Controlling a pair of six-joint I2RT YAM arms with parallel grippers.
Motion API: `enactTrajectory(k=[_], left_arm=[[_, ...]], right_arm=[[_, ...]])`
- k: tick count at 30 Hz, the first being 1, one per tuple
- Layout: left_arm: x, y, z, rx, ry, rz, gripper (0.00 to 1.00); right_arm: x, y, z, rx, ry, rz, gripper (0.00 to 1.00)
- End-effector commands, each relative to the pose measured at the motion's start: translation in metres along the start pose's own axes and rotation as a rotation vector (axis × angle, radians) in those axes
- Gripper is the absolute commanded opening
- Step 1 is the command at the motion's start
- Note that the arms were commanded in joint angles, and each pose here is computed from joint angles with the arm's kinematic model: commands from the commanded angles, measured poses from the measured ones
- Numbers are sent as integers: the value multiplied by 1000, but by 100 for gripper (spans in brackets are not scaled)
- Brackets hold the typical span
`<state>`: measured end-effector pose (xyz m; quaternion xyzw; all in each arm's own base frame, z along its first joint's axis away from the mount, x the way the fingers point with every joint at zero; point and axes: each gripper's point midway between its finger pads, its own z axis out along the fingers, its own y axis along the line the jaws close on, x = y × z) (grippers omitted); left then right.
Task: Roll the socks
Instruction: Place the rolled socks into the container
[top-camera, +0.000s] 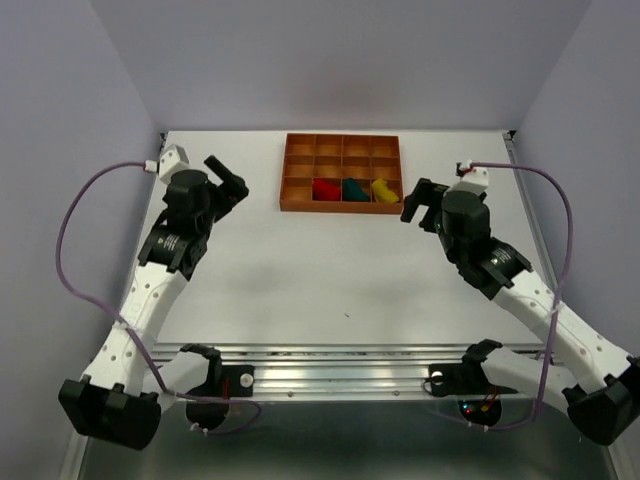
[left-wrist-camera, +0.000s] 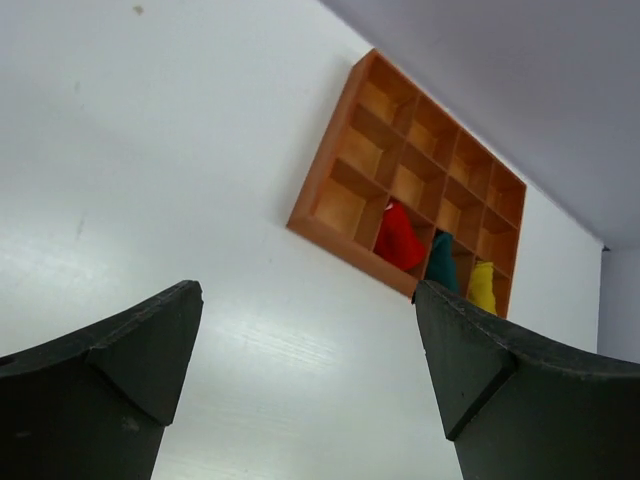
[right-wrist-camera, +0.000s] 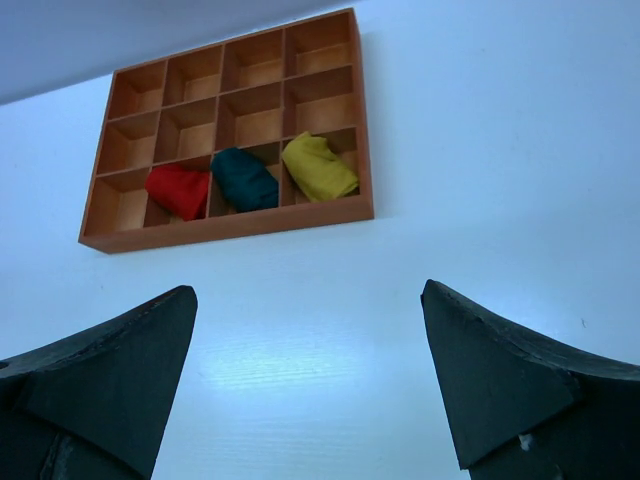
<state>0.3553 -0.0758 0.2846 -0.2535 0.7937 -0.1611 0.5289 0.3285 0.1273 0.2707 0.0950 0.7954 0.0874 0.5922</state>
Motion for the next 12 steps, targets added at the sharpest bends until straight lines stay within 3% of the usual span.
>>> enactTrajectory(k=[1,12], left_arm=[[40,62,-14,-188,10,-121,99],[66,97,-29,-247,25,-113,99]], right_arm=[[17,-43,-27,142,1,101,100],[44,-64,-46,139,10,140,100]])
